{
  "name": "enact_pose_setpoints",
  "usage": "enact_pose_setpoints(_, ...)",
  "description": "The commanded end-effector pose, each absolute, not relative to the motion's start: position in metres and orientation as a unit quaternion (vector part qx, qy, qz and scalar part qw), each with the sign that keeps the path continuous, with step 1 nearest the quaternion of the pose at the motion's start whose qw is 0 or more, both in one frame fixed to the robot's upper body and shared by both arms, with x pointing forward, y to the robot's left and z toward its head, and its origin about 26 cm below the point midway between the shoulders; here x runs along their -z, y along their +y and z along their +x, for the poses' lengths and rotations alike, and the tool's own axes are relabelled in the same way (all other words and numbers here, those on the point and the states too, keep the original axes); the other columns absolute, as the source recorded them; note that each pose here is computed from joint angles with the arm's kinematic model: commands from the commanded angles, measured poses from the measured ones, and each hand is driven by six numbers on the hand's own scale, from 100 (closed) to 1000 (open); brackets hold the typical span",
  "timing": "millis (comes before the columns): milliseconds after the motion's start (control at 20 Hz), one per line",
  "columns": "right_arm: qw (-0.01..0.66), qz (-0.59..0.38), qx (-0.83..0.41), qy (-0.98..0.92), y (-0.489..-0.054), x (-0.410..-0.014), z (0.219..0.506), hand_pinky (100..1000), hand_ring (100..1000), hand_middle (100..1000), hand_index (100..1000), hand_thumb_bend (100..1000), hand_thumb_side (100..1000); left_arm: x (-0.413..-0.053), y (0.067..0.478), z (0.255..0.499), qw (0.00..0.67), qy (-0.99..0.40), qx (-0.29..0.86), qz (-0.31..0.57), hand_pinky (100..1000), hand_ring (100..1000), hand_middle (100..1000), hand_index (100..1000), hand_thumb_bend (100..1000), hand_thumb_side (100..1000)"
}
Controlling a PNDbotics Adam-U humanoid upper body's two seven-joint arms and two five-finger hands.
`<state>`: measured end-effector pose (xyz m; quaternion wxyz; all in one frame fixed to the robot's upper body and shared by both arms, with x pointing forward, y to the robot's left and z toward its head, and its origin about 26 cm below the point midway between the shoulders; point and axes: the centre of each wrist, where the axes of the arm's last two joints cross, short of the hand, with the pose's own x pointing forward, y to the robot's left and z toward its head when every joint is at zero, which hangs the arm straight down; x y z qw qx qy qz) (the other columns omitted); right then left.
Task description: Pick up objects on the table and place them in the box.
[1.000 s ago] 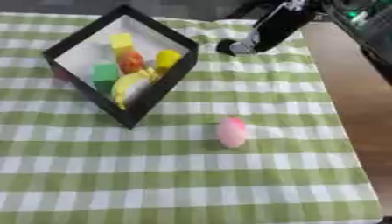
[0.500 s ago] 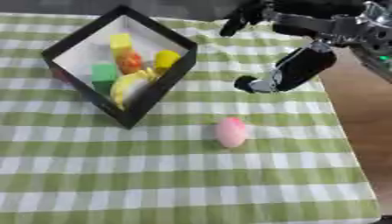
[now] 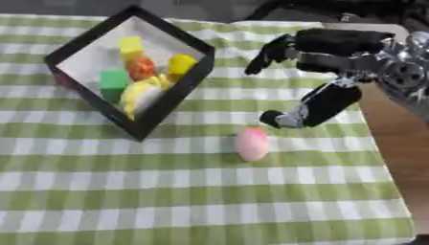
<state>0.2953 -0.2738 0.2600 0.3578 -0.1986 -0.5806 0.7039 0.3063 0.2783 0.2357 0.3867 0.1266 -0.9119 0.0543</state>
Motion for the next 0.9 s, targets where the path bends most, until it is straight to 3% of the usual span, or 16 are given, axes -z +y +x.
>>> enact_pose_setpoints(50,0.359,-0.198,-0.709,-0.574,-0.269,-0.260,0.293,840,849,761,847,327,430,-0.244,0.279,0.303,0.375,-0.917,-0.053,0.126,831,786,793,775,285,565)
enact_pose_setpoints(900,0.417,-0.185,-0.722,-0.520,-0.264,-0.212,0.305,838,826,760,843,347,430,-0.242,0.277,0.303,0.378,-0.916,-0.060,0.117,832,791,794,774,279,570)
